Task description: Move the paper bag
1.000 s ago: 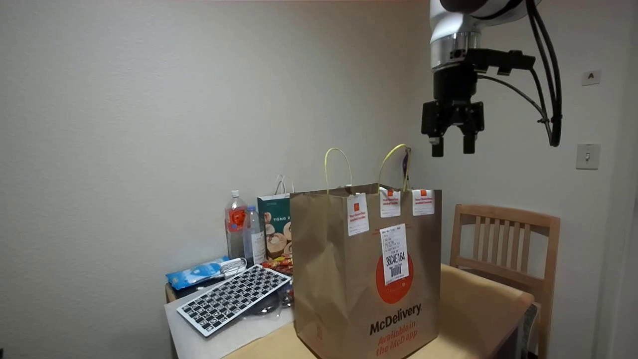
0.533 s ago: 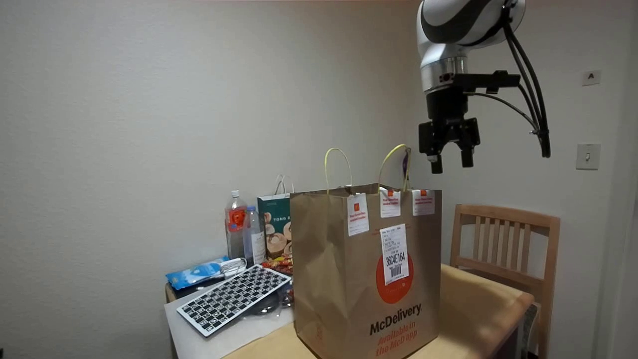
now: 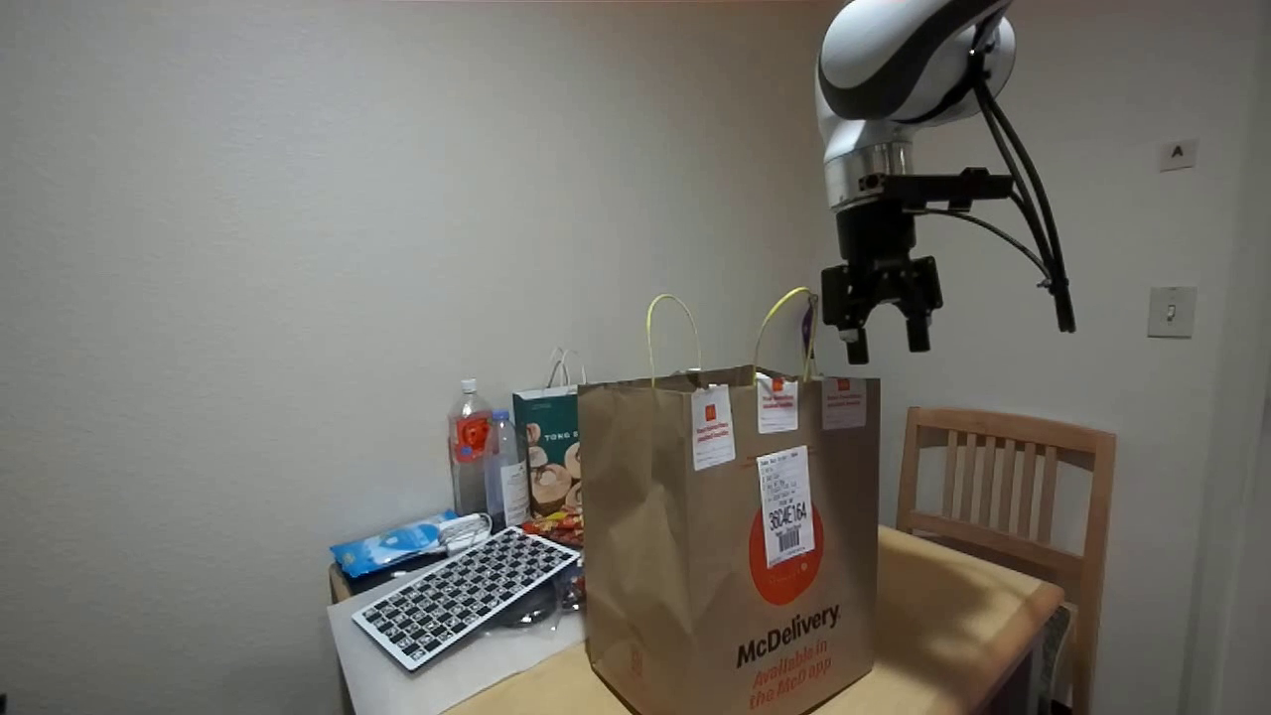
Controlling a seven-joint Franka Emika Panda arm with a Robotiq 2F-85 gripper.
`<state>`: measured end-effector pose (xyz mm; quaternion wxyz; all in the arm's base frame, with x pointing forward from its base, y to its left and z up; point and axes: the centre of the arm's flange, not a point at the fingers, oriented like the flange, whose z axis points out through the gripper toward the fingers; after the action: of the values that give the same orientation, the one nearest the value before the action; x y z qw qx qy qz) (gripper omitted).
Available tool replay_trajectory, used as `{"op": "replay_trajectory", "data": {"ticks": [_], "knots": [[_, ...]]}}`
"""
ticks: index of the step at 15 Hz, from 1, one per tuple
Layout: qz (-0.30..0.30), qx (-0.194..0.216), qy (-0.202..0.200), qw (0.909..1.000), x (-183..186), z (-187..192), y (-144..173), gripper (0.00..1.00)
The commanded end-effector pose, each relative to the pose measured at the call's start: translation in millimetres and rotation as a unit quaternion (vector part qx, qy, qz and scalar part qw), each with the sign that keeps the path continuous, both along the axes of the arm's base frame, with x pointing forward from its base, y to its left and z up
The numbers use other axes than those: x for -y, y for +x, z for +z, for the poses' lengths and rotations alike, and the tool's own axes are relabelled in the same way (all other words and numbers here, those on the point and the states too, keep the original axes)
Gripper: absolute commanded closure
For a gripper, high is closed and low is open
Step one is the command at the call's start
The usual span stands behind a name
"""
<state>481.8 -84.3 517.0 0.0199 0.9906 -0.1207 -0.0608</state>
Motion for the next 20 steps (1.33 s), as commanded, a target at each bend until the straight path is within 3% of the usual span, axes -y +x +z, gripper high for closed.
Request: {"op": "replay_trajectory", "data": {"ticks": [1,11,20], "knots": [[0.002,0.008,0.013,0.9999,8,-3,21,0.0],[-0.006,0.05,0.002,0.9987,14,17,42,0.0],[0.005,0.035,0.017,0.9992,11,7,75,0.0]]}}
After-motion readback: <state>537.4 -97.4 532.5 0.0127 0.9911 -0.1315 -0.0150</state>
